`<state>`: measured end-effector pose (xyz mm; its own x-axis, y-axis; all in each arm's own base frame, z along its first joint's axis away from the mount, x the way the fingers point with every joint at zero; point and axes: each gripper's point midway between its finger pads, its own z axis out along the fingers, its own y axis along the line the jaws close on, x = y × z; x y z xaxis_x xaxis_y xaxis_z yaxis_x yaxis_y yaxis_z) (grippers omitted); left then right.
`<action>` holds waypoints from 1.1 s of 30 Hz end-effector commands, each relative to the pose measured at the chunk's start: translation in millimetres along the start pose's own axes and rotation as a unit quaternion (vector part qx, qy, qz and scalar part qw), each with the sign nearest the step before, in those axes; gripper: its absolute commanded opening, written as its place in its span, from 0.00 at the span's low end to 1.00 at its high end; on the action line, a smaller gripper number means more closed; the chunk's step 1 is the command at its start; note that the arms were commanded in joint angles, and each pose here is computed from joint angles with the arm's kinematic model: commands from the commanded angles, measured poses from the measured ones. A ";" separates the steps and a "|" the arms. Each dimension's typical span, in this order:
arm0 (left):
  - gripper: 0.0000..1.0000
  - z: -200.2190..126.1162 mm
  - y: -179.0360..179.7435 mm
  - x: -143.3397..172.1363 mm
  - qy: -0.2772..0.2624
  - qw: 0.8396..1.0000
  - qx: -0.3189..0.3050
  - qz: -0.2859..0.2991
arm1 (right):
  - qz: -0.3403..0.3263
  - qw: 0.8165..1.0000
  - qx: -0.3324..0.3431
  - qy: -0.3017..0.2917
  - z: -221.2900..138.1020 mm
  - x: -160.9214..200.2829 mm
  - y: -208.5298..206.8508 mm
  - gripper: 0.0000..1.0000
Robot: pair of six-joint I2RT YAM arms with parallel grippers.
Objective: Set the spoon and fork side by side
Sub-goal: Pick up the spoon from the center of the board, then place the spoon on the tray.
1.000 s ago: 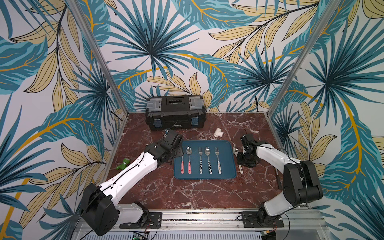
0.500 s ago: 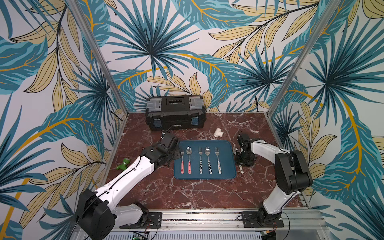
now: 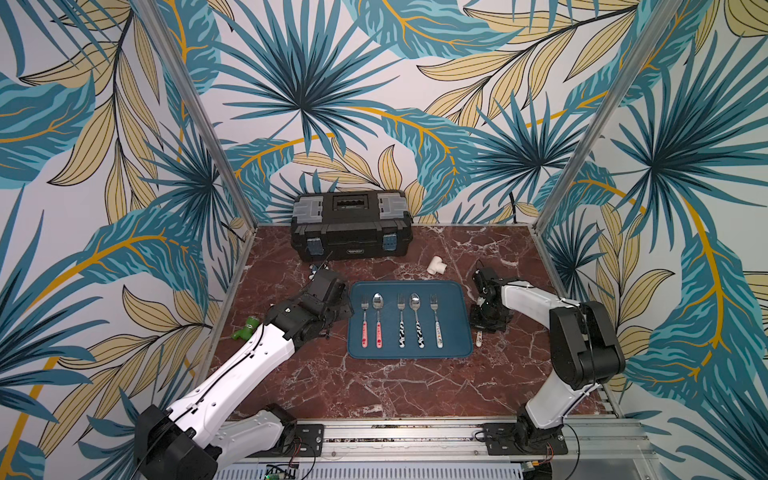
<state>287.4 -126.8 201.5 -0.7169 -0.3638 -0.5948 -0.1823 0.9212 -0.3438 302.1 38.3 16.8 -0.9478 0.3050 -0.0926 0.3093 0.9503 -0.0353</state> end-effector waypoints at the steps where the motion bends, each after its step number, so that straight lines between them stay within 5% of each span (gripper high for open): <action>1: 0.58 -7.5 17.5 2.9 -0.014 1.000 -0.018 -0.002 | 0.006 1.000 0.025 0.011 6.8 11.1 -13.1 0.00; 18: 0.61 15.2 37.3 15.2 0.000 0.999 -0.037 -0.002 | 0.007 0.997 -0.026 -0.074 -75.3 3.2 6.2 0.00; 33: 0.61 27.6 38.5 31.2 0.022 0.999 -0.027 -0.008 | -0.076 0.997 -0.023 -0.021 -40.7 32.5 67.1 0.00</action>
<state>278.2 -107.3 158.8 -0.7345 -0.3767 -0.5644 -0.2298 0.9207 -0.3154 286.9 111.7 55.6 -0.9738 0.1729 -0.1478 0.1745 0.9847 0.0023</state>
